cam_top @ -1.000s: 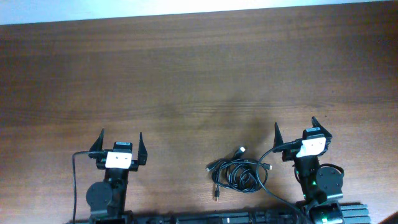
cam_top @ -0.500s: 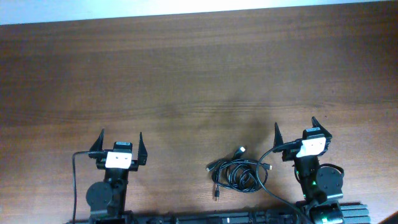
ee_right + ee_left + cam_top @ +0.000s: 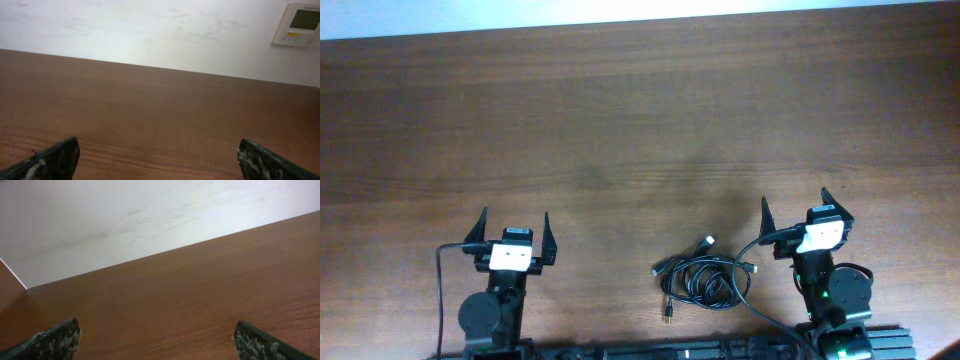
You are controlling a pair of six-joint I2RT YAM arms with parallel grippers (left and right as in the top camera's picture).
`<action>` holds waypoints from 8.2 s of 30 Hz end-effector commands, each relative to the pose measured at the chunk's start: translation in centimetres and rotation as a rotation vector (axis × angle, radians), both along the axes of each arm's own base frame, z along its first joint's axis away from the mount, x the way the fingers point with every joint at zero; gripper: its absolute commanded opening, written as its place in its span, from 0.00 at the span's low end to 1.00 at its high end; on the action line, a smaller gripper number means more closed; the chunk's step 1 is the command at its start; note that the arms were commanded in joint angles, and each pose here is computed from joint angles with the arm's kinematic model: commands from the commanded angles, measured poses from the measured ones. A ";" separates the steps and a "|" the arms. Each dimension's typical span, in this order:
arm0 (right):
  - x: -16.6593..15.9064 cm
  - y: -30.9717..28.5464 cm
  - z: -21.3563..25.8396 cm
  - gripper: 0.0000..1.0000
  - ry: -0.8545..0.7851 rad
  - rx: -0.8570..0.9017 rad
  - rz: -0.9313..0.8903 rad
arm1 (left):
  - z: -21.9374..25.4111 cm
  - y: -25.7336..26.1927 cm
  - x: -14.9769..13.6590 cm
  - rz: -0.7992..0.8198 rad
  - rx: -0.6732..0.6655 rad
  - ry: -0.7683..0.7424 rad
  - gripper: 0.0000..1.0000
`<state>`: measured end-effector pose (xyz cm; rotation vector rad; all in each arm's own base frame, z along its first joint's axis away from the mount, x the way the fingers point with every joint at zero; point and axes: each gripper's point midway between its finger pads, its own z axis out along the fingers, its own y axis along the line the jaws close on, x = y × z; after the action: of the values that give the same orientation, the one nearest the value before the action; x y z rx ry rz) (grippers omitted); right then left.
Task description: Untangle cables
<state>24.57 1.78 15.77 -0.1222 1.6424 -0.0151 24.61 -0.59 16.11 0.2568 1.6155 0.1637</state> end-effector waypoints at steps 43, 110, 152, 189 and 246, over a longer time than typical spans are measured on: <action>0.0 -0.1 -0.3 0.99 0.007 0.000 -0.001 | 6.5 -8.9 5.5 -0.478 -0.075 0.767 0.99; 0.0 -0.1 -0.3 0.99 0.007 0.000 -0.001 | -17.8 -25.2 -2.1 -0.500 0.622 1.180 0.69; 0.0 -0.1 -0.3 0.99 0.007 0.000 -0.001 | -9.0 -17.5 7.1 0.122 -0.284 1.124 0.99; 0.0 -0.1 -0.3 0.99 0.006 0.000 -0.001 | -14.7 -18.3 5.5 0.600 -0.611 1.111 0.99; 0.0 0.0 -0.3 0.99 0.006 0.001 0.000 | -9.0 -28.0 7.2 -0.793 0.226 0.889 0.78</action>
<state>24.58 1.76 15.74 -0.1217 1.6439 -0.0157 31.84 -28.05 8.21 1.2311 2.2109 -0.4025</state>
